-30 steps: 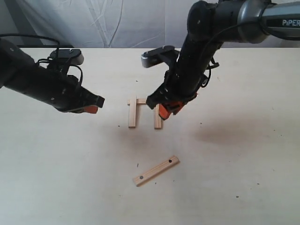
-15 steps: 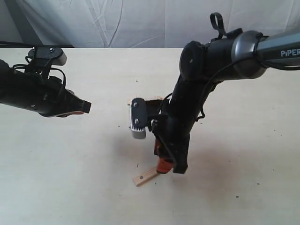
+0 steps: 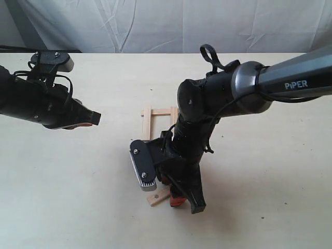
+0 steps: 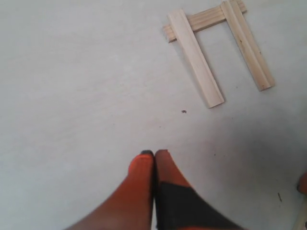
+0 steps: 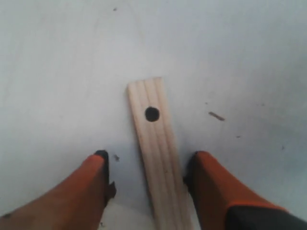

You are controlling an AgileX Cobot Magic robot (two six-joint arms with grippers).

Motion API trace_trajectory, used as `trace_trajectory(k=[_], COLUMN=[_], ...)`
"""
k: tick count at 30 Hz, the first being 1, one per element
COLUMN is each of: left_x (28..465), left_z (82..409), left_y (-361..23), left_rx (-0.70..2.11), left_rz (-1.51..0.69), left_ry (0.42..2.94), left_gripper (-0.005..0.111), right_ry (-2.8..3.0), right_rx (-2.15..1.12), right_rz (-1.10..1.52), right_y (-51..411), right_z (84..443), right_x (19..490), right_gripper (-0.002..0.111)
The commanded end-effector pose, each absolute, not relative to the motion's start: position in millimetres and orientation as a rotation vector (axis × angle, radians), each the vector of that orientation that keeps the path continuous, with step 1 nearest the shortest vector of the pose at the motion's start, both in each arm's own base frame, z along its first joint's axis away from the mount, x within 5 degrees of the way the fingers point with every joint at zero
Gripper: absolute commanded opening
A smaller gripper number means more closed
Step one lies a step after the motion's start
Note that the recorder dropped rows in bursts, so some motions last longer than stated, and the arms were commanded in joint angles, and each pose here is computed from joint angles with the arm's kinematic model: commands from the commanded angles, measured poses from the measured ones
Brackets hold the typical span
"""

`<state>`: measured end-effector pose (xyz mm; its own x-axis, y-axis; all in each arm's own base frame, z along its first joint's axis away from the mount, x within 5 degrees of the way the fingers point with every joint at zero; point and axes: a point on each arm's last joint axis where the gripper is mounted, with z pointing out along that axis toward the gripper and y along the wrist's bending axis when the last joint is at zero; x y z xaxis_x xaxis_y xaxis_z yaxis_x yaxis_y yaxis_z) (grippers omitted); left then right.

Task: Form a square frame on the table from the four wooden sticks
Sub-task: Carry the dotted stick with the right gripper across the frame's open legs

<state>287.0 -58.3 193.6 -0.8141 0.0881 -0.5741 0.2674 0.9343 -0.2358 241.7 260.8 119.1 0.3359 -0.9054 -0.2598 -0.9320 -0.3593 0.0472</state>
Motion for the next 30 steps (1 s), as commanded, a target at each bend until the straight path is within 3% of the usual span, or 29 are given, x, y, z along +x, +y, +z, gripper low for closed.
trace_trajectory(k=[1, 2, 4, 7, 11, 20, 30], left_x=[286.9, 286.9, 286.1, 283.4, 280.2, 283.7, 284.6], left_z=[195.4, 195.4, 195.1, 194.2, 192.9, 192.8, 190.6], left_y=[-55.9, -55.9, -56.5, -58.5, -58.1, -36.0, -35.5], left_rx=[0.232, 0.232, 0.237, 0.258, 0.286, 0.193, 0.176], left_rz=[-0.389, -0.389, -0.399, -0.43, -0.459, -0.427, -0.435], left_ry=[2.488, 2.488, 2.495, 2.518, 2.549, 2.551, 2.557], left_gripper=[0.0, 0.0, 0.0, 0.0, 0.0, 0.0, 0.0], right_ry=[1.673, 1.677, 1.726, 1.838, 1.947, 1.938, 2.034], right_rx=[-2.533, -2.529, -2.501, -2.404, -2.183, -2.059, -1.976], right_rz=[0.317, 0.309, 0.319, 0.321, 0.279, 0.164, 0.148], right_y=[255.4, 255.2, 255.4, 256.3, 268.4, 277.6, 270.6], right_z=[114.4, 114.3, 114.4, 121.6, 160.1, 204.2, 184.8], right_x=[240.1, 240.6, 240.1, 240.9, 256.2, 289.6, 333.6], right_gripper=[0.036, 0.018, 0.0, 0.0, -0.001, -0.001, -0.001])
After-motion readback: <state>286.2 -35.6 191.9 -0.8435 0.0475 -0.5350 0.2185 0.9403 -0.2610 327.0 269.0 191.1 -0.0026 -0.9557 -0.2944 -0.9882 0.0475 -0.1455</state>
